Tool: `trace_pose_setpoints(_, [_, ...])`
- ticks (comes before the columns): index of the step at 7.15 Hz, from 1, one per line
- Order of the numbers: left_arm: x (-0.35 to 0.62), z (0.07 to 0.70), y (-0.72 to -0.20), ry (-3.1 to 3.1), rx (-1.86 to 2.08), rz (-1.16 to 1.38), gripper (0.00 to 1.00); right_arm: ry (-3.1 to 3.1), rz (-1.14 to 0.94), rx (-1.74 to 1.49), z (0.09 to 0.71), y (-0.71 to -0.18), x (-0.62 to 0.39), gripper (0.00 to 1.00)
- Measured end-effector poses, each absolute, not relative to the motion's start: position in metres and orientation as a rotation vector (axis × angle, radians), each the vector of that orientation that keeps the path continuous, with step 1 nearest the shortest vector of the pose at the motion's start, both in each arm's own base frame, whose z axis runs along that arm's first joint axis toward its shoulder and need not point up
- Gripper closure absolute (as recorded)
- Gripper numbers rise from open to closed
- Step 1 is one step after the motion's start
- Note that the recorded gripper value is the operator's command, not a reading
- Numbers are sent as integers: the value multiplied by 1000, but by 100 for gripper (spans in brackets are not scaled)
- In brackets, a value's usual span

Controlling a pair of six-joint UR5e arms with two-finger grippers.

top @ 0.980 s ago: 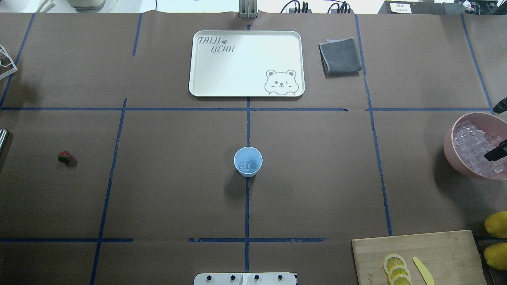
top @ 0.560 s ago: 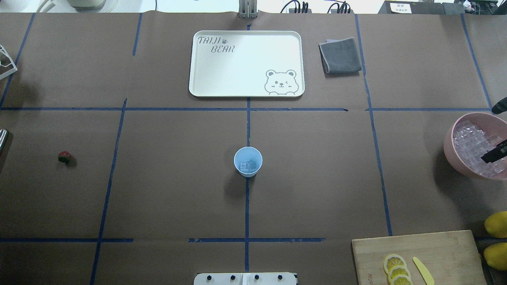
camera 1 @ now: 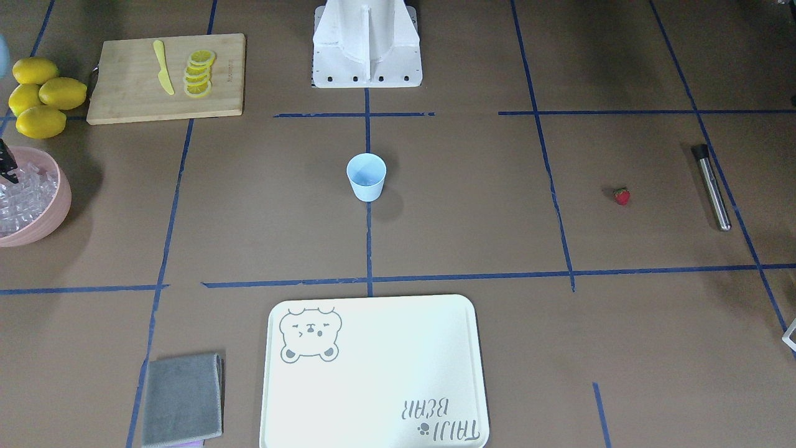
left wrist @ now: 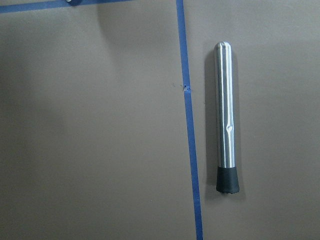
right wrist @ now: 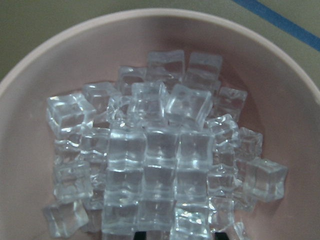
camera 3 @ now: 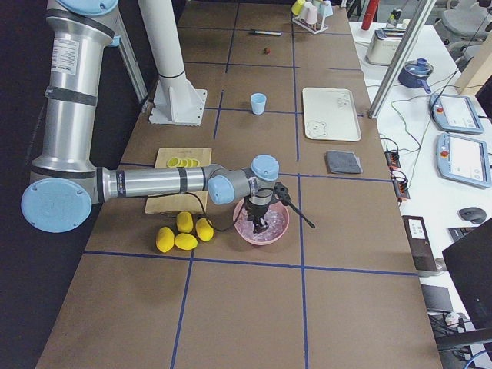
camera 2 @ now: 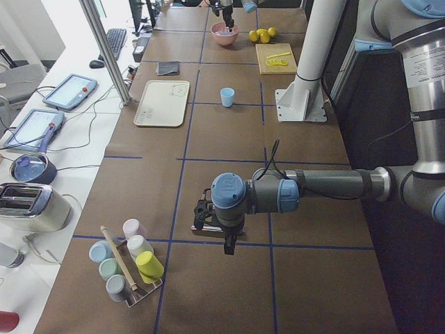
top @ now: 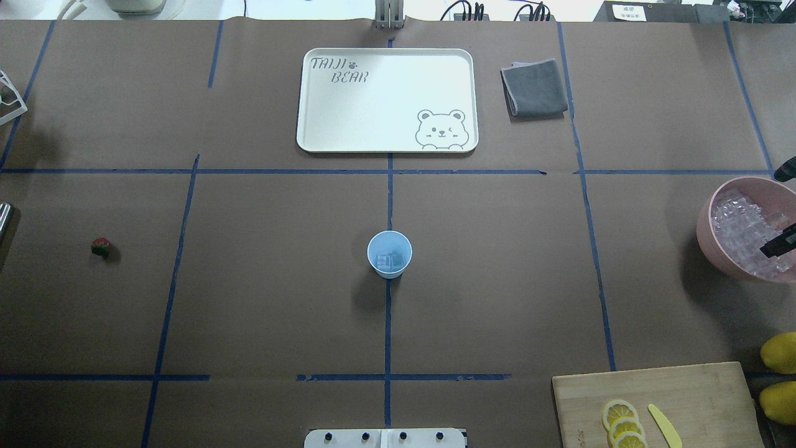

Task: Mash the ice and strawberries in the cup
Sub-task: 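Lower the right gripper into the bowl and grasp a third ice cube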

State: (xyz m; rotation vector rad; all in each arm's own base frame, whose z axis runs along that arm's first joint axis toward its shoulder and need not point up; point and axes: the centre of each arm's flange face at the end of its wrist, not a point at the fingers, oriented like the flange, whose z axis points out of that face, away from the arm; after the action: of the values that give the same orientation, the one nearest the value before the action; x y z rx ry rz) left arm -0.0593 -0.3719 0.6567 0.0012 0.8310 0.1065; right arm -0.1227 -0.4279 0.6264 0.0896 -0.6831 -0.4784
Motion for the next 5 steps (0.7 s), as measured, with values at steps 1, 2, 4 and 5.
trace_pose_setpoints(1, [-59, 657, -372, 833, 1, 106, 0, -683, -478, 90, 626, -429, -123, 88])
trace_pose_setpoints(2, [-59, 656, -372, 834, 2, 107, 0, -684, -476, 95, 624, -430, -122, 95])
trace_pose_setpoints(4, [-59, 654, -372, 840, 5, 107, 0, -689, -453, 124, 612, -438, -110, 96])
trace_pose_setpoints(5, [-59, 654, -372, 841, 5, 107, 0, -691, -438, 138, 591, -446, -105, 98])
